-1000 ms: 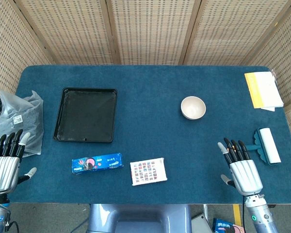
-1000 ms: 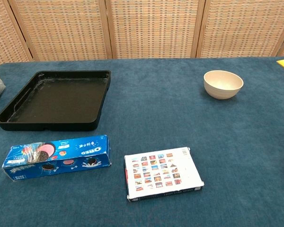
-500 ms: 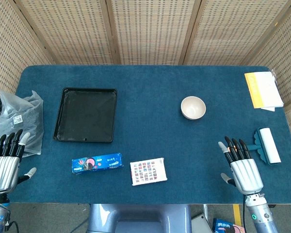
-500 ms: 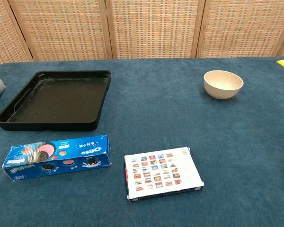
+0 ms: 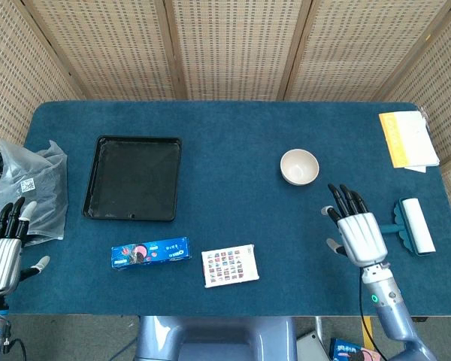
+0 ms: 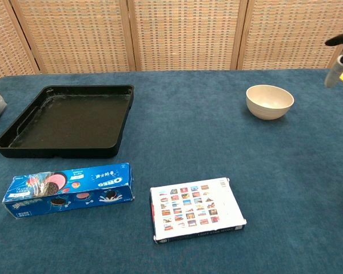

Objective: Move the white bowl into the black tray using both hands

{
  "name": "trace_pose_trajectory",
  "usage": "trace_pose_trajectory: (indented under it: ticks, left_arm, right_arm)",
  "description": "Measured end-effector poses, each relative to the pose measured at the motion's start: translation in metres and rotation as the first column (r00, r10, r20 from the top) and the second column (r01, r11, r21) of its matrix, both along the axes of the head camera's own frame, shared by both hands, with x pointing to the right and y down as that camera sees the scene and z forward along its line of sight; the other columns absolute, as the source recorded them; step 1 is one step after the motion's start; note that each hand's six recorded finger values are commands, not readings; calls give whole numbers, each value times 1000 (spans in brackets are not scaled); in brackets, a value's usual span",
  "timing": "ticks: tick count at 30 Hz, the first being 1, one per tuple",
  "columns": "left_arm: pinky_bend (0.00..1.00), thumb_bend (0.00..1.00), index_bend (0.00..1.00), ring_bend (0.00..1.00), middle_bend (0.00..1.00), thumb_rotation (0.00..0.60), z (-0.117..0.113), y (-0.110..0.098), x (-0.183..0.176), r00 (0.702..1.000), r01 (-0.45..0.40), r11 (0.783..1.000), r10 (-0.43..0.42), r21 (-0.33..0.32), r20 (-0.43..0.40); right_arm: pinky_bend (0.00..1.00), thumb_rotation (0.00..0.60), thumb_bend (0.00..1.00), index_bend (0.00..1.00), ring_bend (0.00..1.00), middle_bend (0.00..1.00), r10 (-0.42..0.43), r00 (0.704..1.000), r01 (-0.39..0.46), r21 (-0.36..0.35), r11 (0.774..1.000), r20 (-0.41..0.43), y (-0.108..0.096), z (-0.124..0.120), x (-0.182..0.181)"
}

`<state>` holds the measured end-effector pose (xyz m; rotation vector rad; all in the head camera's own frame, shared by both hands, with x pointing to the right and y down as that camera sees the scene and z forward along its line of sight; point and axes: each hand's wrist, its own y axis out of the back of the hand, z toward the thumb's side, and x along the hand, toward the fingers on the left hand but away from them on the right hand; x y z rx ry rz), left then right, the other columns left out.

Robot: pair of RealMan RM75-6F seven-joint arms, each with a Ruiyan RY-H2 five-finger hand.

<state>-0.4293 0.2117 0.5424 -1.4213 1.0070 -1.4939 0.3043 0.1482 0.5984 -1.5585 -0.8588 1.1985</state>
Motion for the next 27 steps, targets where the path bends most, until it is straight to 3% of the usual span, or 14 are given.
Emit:
trace_pose_trajectory:
  ticks: [7,13,18,27]
  left_arm:
    - [0,18,0,0,0,600,5,-2,-1,1000,3,1000,-3,-13,8]
    - [0,18,0,0,0,600,10,-5,-3,1000,13,1000,-13,-24,13]
    - [0,18,0,0,0,600,15,-6,-6,1000,22,999,-21,-40,19]
    - [0,18,0,0,0,600,24,-8,-9,999,32,998,-31,-62,23]
  right_arm:
    - [215,600,183,422,32,142,-25,999,25,-28,999,-28,-53,18,-29]
    - [238,600,302,455,50,168,-8,997,2,-70,998,-80,-92,44,-39]
    - [247,600,368,482,62,184,13,993,-24,-95,995,-113,-112,62,-39]
    - [247,600,379,501,62,189,38,988,-59,-138,989,-150,-132,93,-39]
